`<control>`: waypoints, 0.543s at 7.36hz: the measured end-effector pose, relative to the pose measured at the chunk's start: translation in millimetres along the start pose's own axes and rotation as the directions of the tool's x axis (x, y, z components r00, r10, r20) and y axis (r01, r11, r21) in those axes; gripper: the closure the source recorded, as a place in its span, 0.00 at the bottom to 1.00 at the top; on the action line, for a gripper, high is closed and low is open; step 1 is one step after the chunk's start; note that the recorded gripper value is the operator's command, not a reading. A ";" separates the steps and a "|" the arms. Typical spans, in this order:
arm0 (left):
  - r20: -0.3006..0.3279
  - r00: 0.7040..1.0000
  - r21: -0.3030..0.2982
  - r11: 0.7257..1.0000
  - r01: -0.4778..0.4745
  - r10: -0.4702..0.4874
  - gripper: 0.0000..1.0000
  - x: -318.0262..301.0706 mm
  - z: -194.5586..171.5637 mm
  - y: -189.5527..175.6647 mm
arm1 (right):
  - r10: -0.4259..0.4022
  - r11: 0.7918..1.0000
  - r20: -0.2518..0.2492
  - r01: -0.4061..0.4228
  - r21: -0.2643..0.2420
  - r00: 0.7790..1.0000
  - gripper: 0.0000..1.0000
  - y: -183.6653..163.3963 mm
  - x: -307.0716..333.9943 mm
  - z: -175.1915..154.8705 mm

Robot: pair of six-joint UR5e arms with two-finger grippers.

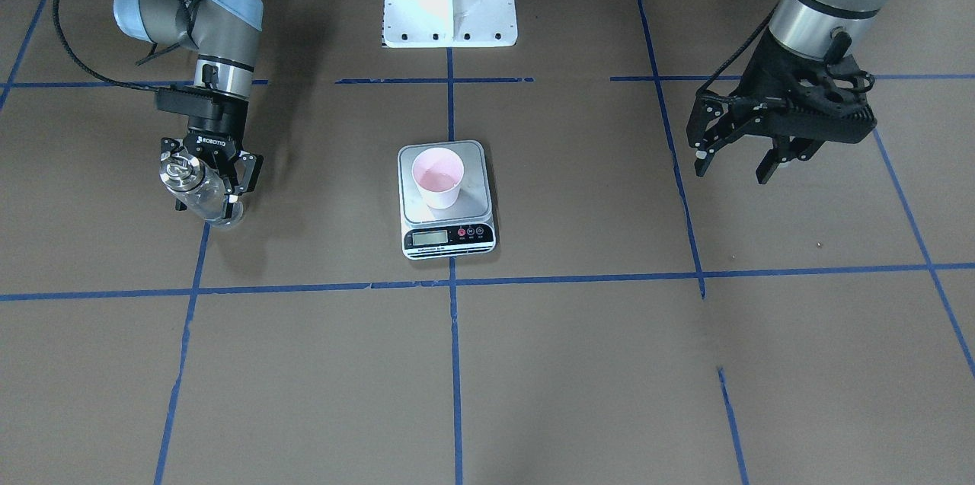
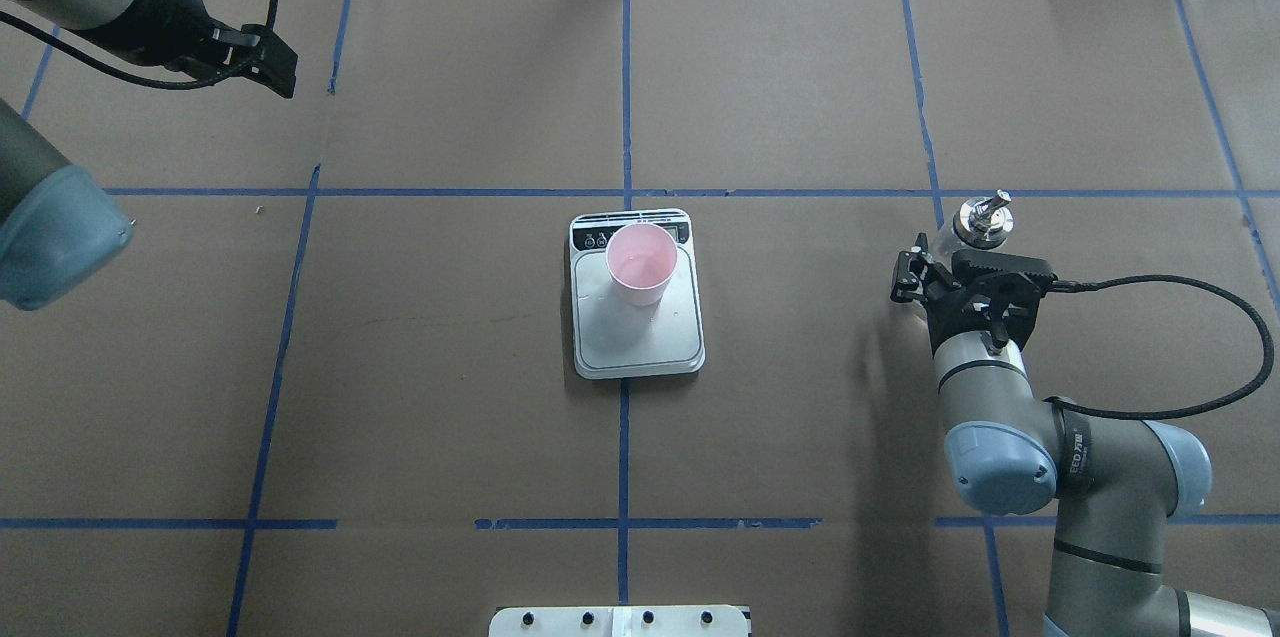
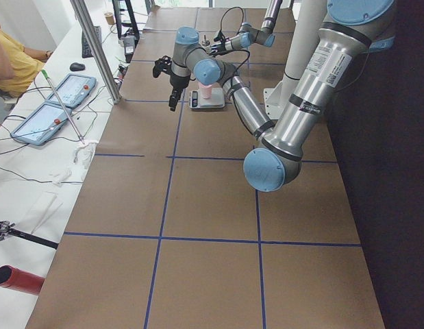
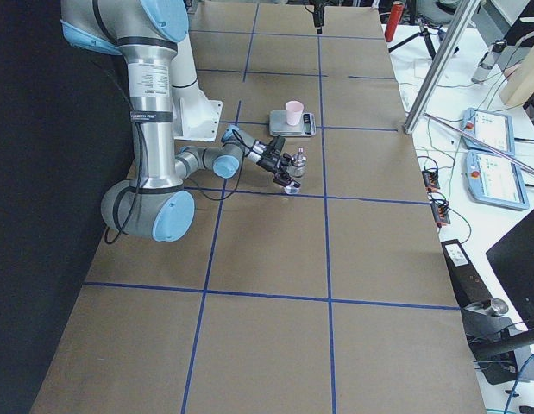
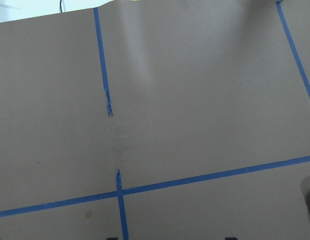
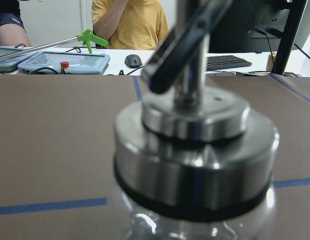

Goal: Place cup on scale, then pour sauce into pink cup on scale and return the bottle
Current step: 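Lower the bottle onto the table with the right gripper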

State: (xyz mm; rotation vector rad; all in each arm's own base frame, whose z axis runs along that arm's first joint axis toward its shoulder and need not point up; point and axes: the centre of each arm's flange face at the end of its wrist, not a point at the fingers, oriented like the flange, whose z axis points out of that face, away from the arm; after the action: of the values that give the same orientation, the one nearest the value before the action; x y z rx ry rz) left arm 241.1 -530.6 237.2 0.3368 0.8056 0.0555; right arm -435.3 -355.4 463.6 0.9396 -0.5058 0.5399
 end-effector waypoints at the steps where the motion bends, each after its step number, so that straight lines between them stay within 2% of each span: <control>1: 0.000 1.000 0.000 1.000 0.000 0.000 0.23 0.1 -0.3 0.1 | 0.002 1.000 0.001 -0.002 0.000 1.000 0.00 -0.4 -1.1 -0.3; 4: 0.000 1.000 -0.001 1.000 0.000 0.000 0.23 -0.1 0.2 0.3 | 0.007 1.000 0.004 -0.007 0.004 1.000 0.00 -2.2 -3.1 -1.0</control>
State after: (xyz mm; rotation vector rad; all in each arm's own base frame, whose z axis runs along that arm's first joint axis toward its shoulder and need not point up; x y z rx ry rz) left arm 241.2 -530.4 237.5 0.3362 0.8054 0.0557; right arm -436.1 -356.3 459.8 0.9430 -0.5118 0.5453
